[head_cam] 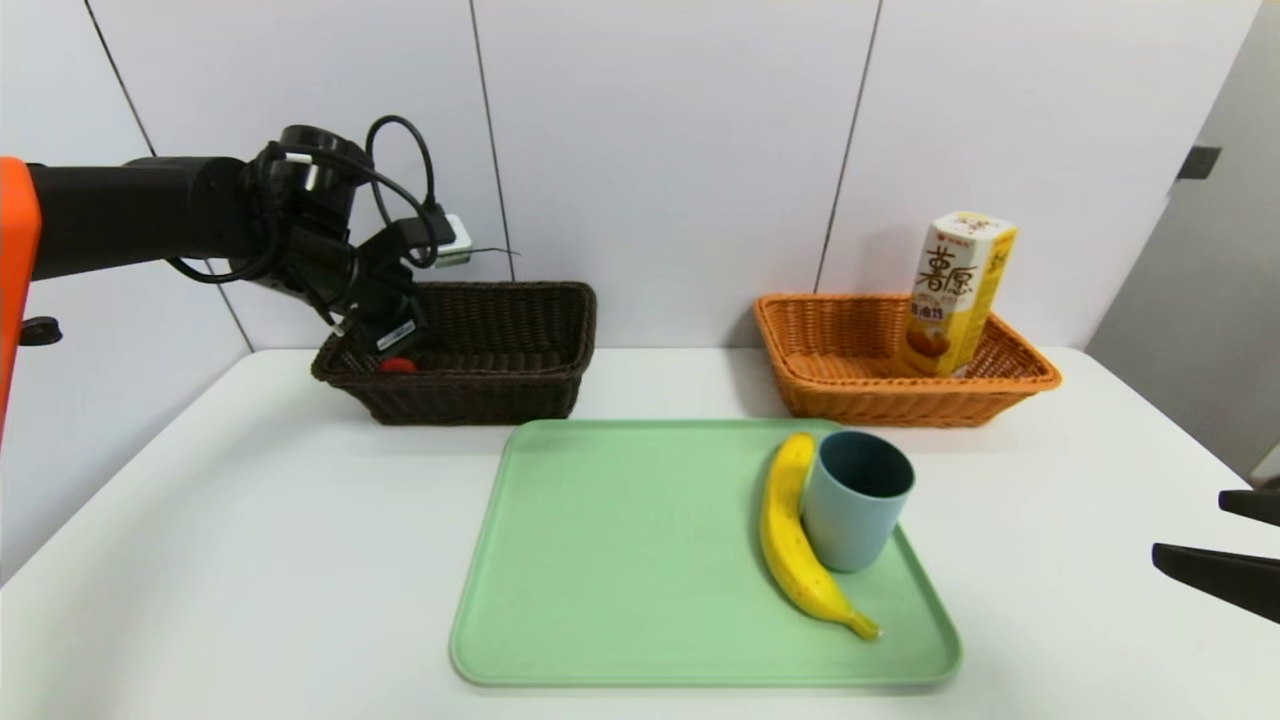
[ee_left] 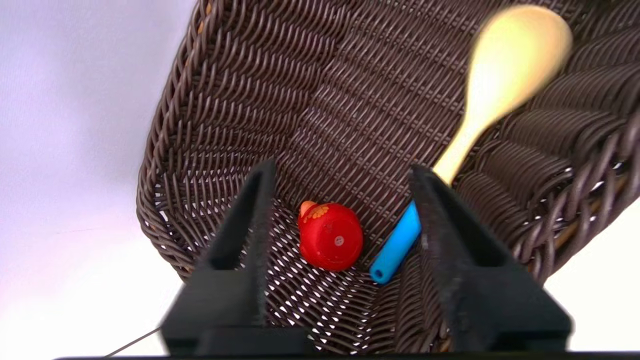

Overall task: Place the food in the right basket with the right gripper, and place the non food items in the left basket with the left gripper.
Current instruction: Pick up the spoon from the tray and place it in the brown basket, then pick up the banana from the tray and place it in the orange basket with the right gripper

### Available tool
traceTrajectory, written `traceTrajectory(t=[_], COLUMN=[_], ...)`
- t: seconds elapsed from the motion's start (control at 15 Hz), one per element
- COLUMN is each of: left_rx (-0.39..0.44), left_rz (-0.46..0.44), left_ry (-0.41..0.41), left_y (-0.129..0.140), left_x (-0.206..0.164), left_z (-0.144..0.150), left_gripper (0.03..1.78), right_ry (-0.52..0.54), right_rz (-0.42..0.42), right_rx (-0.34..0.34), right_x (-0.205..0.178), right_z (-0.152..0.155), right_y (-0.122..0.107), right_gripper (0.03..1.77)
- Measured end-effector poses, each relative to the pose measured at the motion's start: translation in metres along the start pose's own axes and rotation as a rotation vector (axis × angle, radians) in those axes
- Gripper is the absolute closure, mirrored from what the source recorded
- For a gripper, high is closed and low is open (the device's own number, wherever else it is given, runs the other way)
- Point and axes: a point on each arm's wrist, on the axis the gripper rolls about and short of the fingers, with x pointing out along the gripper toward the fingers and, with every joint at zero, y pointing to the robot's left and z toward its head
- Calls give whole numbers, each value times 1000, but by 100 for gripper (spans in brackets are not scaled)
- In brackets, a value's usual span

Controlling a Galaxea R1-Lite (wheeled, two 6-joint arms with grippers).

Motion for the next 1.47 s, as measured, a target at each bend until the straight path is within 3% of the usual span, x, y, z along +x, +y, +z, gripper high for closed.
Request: traceTrajectory(t=[0.27,0.6,0.8,0.93,1.13,1.47], left_rx=[-91,-423,-609,-689,-738,-687], left_rz=[39,63,0,-48,-106,-191], left_ry=[-30,-123,-136,-133,-135,-159], left_y=[5,1,-23,-47,-86,-141], left_x=[-19,-73,-124,-155,-198,-246], left_z=[7,35,48,48,36,5], left_gripper=[52,33,26,22,19,15], right_ry=[-7,-22,-32,-36,-45,-64], right_rz=[0,0,8,9,9,10], right_rx=[-2,-5,-10,-14,-18,-25], right_x=[-2,-4,-6,-7,-9,-15], right_z=[0,2,4,4,3,5], right_y=[0,1,2,2,3,5], right_gripper=[10,10,10,10,10,10])
